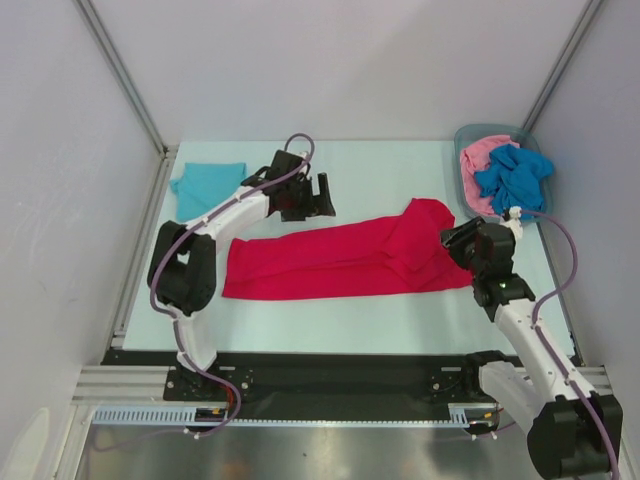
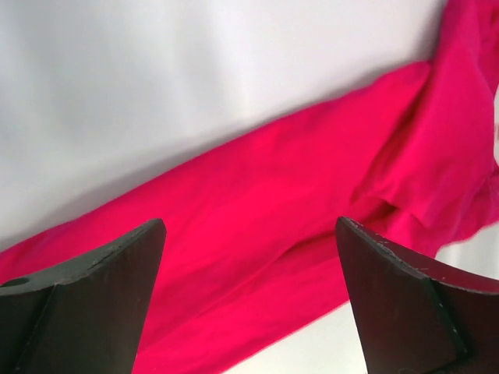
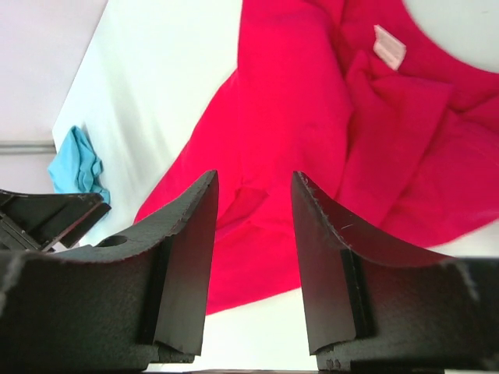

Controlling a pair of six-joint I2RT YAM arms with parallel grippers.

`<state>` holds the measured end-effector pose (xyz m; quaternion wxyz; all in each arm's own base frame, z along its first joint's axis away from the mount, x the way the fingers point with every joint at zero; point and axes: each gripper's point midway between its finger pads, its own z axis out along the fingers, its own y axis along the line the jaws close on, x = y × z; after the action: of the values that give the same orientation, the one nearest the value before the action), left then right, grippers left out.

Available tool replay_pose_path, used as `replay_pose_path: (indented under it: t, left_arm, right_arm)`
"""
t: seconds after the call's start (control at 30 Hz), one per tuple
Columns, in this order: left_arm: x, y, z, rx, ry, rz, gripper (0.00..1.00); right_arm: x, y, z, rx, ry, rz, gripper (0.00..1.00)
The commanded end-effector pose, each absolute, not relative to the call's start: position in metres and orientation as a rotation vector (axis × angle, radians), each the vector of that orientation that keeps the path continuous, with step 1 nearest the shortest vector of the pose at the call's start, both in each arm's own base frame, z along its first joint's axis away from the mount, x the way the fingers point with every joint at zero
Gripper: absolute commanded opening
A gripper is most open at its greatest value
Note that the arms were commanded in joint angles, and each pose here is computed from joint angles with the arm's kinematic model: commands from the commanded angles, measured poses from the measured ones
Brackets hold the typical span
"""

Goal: Fold and stack the t-shirts
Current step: Fold the tshirt

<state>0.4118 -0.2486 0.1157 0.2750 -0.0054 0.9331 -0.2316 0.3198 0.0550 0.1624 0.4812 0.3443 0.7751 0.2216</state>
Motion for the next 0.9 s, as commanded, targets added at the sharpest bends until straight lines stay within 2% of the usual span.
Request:
replay_pose_path:
  t: [0.0, 0.37, 0.47, 0.63, 0.83, 0.87]
  left_arm:
    - [0.410, -0.267, 0.120, 0.131, 2.527, -0.681, 0.96]
    - [0.410, -0.369, 0.119, 0.521, 2.482, -0.934, 0.97]
    - [0.397, -0.364, 0.111, 0.504, 2.529, -0.907, 0.97]
    - [0.393, -0.371, 0.111, 0.543, 2.478, -0.986, 0.98]
    - [0.404, -0.405, 0.113, 0.603, 2.430, -1.120, 0.98]
    - [0.411, -0.414, 0.127, 0.625, 2.383, -1.148, 0.98]
  right_arm:
    - [0.304, 0.039, 0.154, 0.906, 1.891, 0.446, 0.47]
    - [0.283, 0.033, 0.111, 1.034, 1.961, 0.398, 0.48]
    - [0.275, 0.033, 0.098, 1.078, 1.982, 0.413, 0.48]
    - [0.254, 0.029, 0.075, 1.249, 2.023, 0.437, 0.48]
    - [0.238, 0.024, 0.085, 1.301, 1.970, 0.404, 0.48]
    - [0.237, 0.021, 0.091, 1.299, 1.943, 0.394, 0.48]
